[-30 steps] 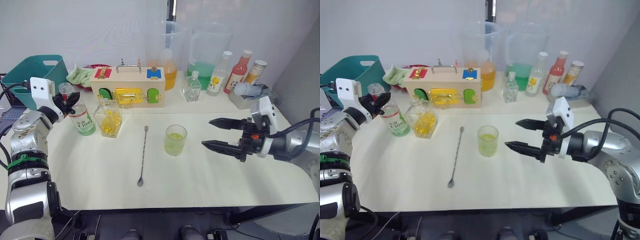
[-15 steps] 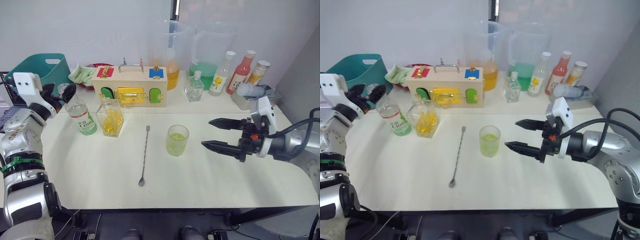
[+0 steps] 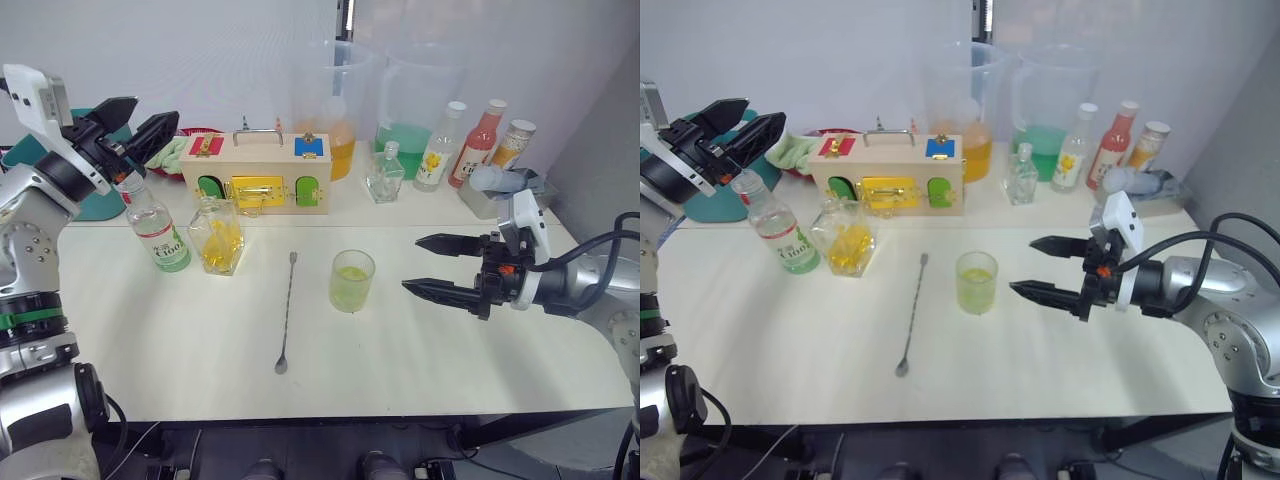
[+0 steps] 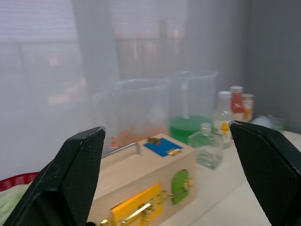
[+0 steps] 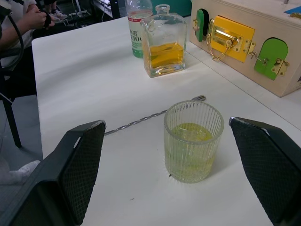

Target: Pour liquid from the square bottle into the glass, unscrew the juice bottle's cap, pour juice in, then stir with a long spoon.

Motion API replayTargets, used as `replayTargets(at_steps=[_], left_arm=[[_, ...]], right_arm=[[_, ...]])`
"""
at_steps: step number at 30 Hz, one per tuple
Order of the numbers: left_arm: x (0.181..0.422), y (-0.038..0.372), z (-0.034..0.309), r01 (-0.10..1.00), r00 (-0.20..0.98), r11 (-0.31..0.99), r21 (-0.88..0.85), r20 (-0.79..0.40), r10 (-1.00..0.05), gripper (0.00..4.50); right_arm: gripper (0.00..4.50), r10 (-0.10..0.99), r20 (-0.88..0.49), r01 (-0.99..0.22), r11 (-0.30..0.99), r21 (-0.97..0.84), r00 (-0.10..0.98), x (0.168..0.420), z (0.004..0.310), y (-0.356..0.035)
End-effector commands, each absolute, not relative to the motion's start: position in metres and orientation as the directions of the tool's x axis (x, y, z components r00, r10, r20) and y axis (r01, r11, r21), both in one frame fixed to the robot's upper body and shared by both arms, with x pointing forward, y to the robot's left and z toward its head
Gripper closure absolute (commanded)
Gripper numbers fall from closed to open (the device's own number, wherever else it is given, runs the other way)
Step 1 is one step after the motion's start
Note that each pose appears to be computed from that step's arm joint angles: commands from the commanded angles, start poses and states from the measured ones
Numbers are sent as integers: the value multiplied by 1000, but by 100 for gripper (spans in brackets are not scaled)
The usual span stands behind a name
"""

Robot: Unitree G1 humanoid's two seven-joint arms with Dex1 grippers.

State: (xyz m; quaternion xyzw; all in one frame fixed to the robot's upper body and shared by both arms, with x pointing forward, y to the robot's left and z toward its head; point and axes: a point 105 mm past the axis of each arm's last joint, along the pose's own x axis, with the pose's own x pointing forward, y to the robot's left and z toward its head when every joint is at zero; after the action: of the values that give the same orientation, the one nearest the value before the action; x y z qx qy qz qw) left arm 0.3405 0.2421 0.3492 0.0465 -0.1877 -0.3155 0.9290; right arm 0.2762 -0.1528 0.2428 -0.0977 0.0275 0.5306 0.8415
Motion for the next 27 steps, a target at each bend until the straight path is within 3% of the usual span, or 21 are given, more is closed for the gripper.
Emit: replayTargets(at_steps=[1,5,14,21,24,27], left_arm=[[319,219,346,657,667,699,282,215,-713,3],[300,207,317,750,595,595,288,98,-798,3],[291,216,246,753,627,585,301,-62,-776,3],[286,238,180,680,723,665,309,-131,-678,3],[285,242,174,667,736,680,305,-128,-665,3],[270,258,139,632,774,722,280,-180,-607,3]], right_arm=[[0,883,-143,-889,422,-178,448,277,250,-157],[0,873,-152,-882,439,-175,464,278,247,-163],[0,826,-164,-838,508,-201,540,274,234,-184],[0,792,-218,-820,539,-190,571,255,205,-195],[0,787,-219,-816,545,-191,577,253,202,-196],[0,749,-200,-775,614,-151,632,246,182,-210]])
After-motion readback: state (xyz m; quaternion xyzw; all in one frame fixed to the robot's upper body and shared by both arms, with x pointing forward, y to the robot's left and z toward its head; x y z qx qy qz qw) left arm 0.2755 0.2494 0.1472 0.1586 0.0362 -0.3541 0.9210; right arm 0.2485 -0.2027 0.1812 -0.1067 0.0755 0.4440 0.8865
